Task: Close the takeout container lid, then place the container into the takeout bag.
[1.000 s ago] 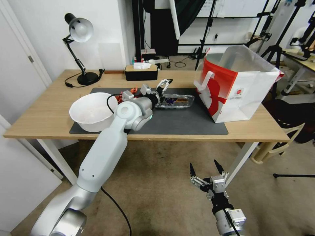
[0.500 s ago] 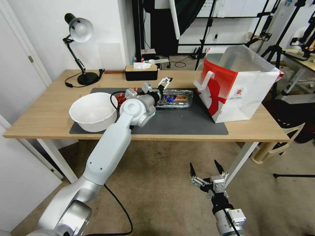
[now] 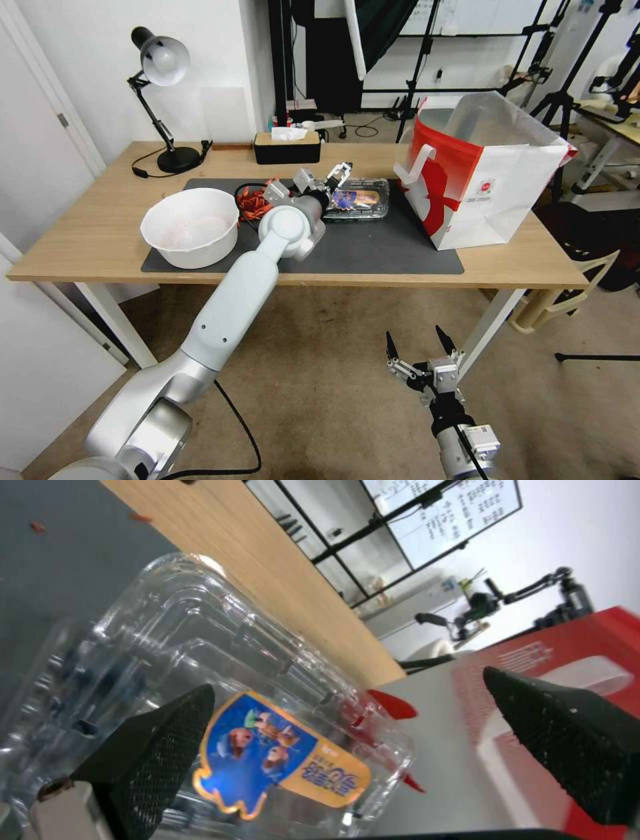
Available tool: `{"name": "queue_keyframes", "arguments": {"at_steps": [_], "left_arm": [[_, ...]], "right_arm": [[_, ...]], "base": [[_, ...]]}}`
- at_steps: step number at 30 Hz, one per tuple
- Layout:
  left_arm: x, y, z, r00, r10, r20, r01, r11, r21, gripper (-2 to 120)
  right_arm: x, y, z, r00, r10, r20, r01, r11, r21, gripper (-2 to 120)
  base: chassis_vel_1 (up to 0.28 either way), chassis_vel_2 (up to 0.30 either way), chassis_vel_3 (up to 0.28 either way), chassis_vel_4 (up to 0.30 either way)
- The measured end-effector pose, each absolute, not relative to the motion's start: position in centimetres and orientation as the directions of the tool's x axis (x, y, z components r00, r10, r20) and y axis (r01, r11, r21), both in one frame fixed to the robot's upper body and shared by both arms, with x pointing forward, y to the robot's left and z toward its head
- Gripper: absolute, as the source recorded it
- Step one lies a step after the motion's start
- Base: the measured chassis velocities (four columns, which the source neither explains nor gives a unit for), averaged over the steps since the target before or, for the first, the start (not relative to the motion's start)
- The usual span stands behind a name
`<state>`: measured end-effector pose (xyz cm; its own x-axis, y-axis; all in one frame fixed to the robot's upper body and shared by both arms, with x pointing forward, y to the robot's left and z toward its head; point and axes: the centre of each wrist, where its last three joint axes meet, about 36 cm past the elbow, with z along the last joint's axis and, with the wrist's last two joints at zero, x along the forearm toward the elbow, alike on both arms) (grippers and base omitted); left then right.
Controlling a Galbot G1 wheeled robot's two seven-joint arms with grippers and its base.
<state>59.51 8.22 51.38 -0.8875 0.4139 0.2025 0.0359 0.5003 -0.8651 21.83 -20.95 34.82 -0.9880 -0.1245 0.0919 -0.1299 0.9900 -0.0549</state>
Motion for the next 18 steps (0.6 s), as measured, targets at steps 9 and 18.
{"name": "queue_keyframes", "arguments": {"at_steps": [9,18], "left_arm": [[60.3,8.2,49.2,-0.907,0.362,0.216,0.084,0.658,-0.749,89],[60.3,7.9,47.6,-0.922,0.333,0.195,0.153,0.780,-0.607,54]], "right_arm": [[21.8,-20.9,34.8,-0.988,-0.127,0.091,-0.132,0.990,-0.053,100],[21.8,-20.8,34.8,-0.987,-0.129,0.091,-0.135,0.990,-0.052,100]], "base": [[0.000,0.000,0.000,0.000],[0.000,0.000,0.000,0.000]]}}
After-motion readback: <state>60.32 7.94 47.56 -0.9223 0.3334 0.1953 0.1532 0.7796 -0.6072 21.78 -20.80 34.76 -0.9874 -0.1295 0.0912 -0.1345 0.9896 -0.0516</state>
